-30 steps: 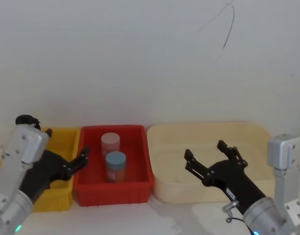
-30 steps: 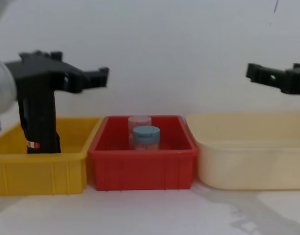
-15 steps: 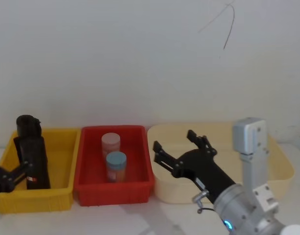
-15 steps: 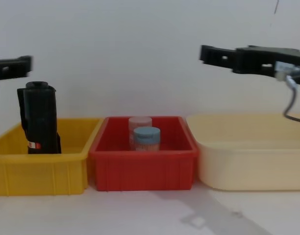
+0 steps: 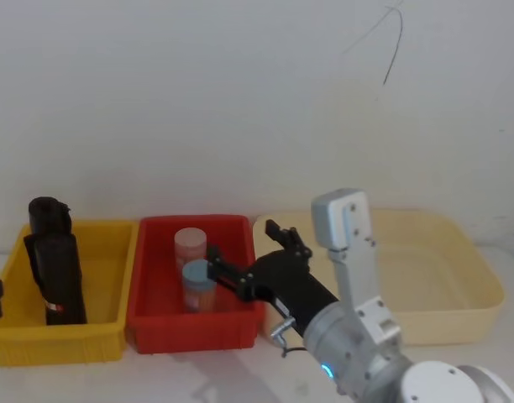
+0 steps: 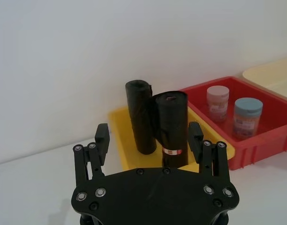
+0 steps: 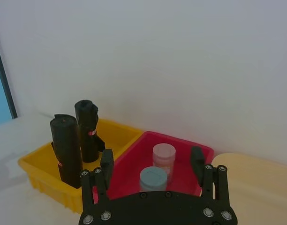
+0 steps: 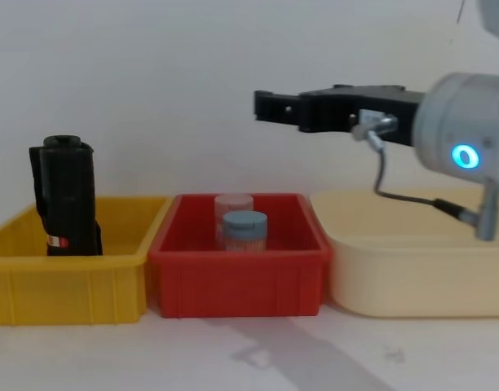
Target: Pick up the garbage bag with the one hand and transfer it to the other hand.
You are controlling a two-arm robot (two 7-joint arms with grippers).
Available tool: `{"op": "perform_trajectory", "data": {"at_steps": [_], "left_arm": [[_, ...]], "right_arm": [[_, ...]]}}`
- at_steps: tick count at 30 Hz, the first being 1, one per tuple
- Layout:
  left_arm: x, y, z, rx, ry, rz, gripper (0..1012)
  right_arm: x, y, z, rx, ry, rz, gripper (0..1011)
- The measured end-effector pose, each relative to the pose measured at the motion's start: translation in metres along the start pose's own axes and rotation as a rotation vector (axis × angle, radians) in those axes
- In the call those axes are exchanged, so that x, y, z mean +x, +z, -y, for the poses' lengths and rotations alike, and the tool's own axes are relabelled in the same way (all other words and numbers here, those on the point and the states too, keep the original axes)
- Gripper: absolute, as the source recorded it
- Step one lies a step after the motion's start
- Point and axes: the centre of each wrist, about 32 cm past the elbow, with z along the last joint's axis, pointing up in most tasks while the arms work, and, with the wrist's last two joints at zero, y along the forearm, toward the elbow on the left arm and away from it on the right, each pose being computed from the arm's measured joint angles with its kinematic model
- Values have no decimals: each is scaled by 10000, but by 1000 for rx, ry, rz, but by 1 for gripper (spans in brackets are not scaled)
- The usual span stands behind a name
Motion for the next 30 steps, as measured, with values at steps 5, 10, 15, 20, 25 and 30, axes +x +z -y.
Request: {"op": "perform_trajectory", "data": {"at_steps": [5,10,15,20,25,30], "left_arm": [[88,-59,72,-2,-8,-4,1000],[152,-115,201,-1,-19,-13,1000],[189,-154,324,4,-26,-24,1000],[212,-198,482,23,-37,-42,1000],[223,-227,613,36,-57,-58,1000],[219,-253,769,48,-94,-78,1000]], "right_arm": [[-57,-3,-150,-24,11,18,1001],[-96,-10,-329,-55,19,38,1001],[-118,-20,-481,-86,29,53,1001],[-126,-29,-611,-122,40,65,1002],[-133,-38,-777,-162,51,80,1002],[-126,-33,-868,-189,59,92,1001]]}}
